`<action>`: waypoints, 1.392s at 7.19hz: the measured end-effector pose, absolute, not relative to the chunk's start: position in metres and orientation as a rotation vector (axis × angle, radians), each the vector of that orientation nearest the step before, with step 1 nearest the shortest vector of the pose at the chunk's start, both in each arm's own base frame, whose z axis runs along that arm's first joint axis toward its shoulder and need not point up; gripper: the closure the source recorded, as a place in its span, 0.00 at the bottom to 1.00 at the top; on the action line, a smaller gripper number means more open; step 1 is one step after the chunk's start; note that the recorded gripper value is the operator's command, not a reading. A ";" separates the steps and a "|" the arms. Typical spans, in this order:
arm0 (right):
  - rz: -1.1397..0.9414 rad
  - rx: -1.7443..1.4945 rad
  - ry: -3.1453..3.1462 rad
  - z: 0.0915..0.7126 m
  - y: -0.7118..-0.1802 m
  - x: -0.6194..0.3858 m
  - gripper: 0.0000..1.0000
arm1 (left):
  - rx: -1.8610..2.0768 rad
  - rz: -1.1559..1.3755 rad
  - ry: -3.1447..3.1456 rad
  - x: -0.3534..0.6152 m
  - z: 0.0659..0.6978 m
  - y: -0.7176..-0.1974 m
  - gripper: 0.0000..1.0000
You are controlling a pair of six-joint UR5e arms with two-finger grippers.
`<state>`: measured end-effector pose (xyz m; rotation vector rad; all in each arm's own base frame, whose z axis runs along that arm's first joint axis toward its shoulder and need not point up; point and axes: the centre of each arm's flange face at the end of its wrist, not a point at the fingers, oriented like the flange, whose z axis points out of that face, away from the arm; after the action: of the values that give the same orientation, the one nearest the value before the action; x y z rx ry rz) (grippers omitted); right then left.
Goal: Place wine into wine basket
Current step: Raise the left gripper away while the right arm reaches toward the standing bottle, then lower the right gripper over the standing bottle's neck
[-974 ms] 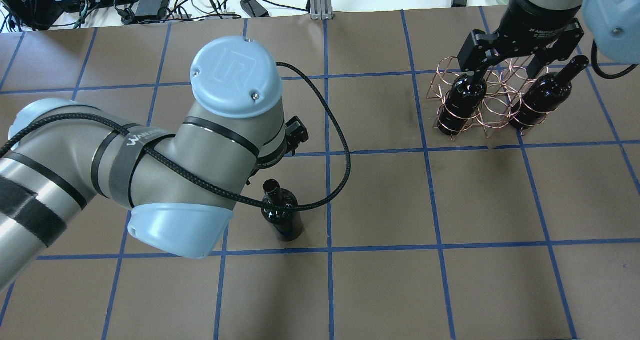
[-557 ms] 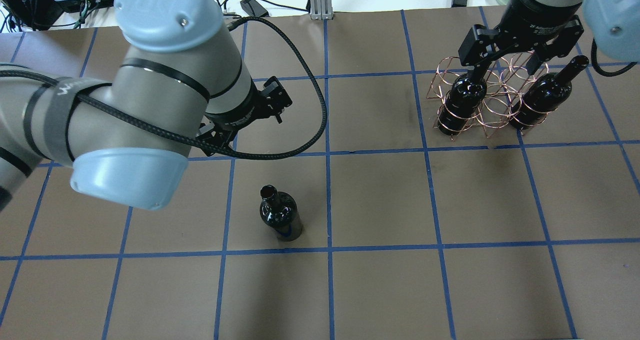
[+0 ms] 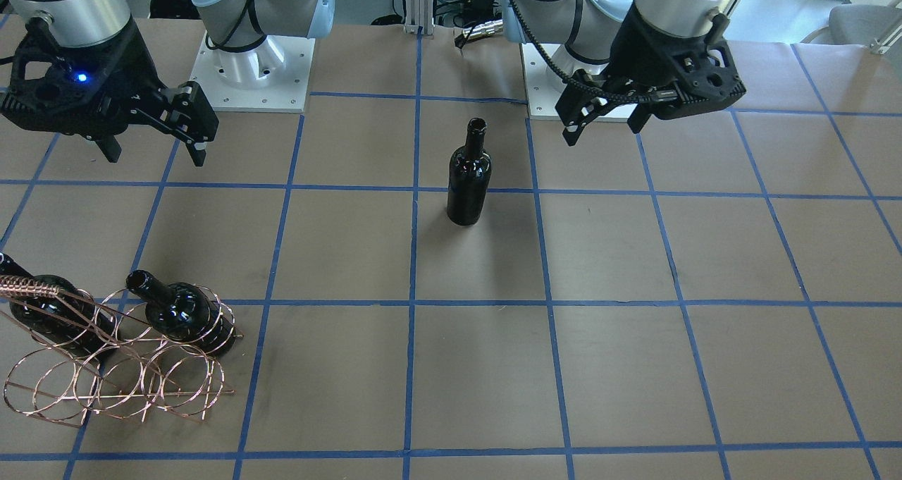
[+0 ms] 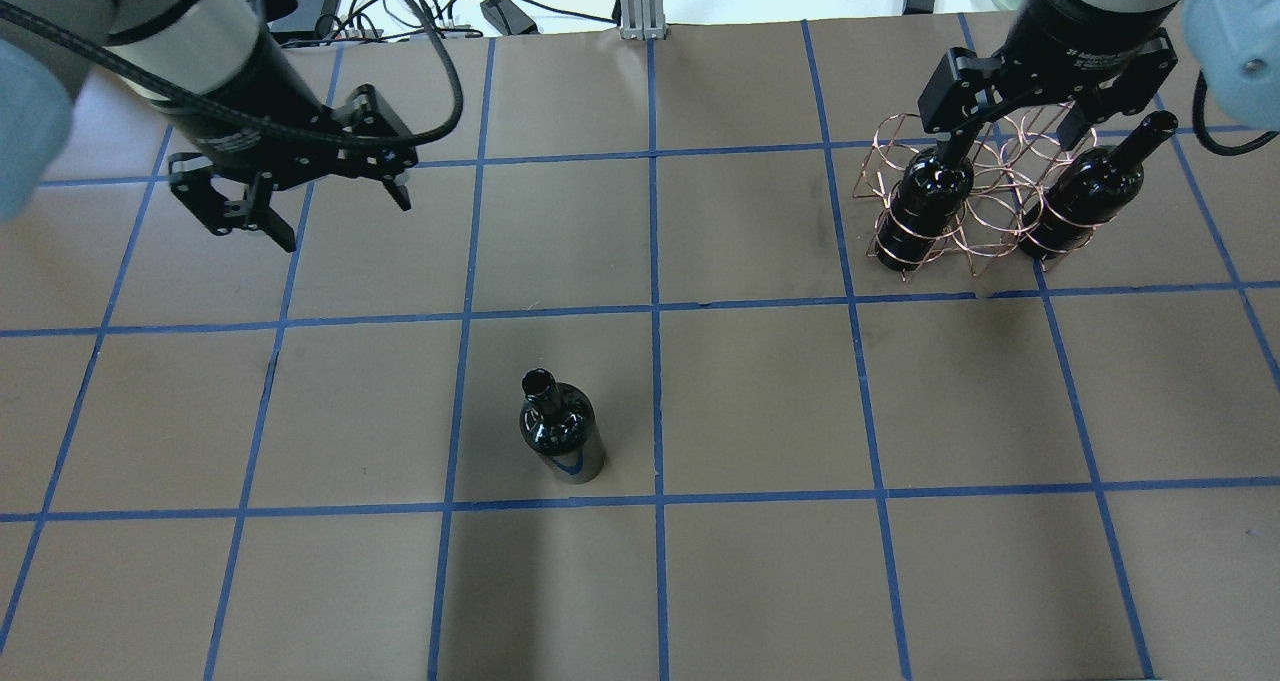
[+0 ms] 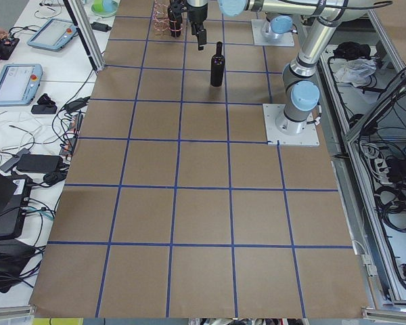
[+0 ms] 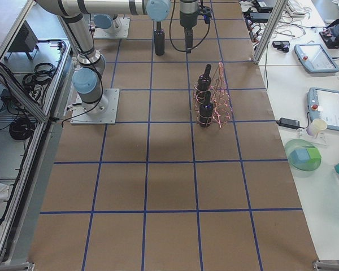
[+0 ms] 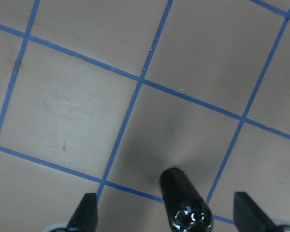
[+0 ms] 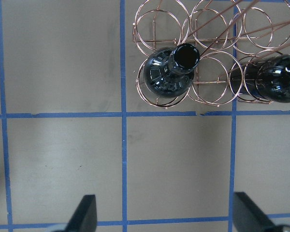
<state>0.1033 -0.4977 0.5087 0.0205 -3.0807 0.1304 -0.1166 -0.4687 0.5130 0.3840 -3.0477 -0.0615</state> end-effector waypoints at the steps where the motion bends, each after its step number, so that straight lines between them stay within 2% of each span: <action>1: 0.129 0.045 -3.090 0.508 -0.493 0.123 0.00 | 0.258 -0.113 -3.054 -0.096 0.516 -0.468 0.00; 4: 0.141 0.080 -3.115 0.493 -0.471 0.239 0.00 | 0.103 -0.167 -3.051 -0.079 0.515 -0.464 0.00; 7: 0.135 -0.024 -3.210 0.489 -0.425 0.332 0.00 | 0.022 -0.165 -3.046 -0.057 0.511 -0.467 0.00; 10: 0.090 -0.059 -3.230 0.447 -0.397 0.417 0.00 | -0.008 -0.182 -3.112 -0.021 0.512 -0.466 0.00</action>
<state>0.4168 -0.3973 0.4468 -0.0594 -3.2299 0.0903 -0.0205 -0.4662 0.5124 -0.0081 -3.1124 -0.1825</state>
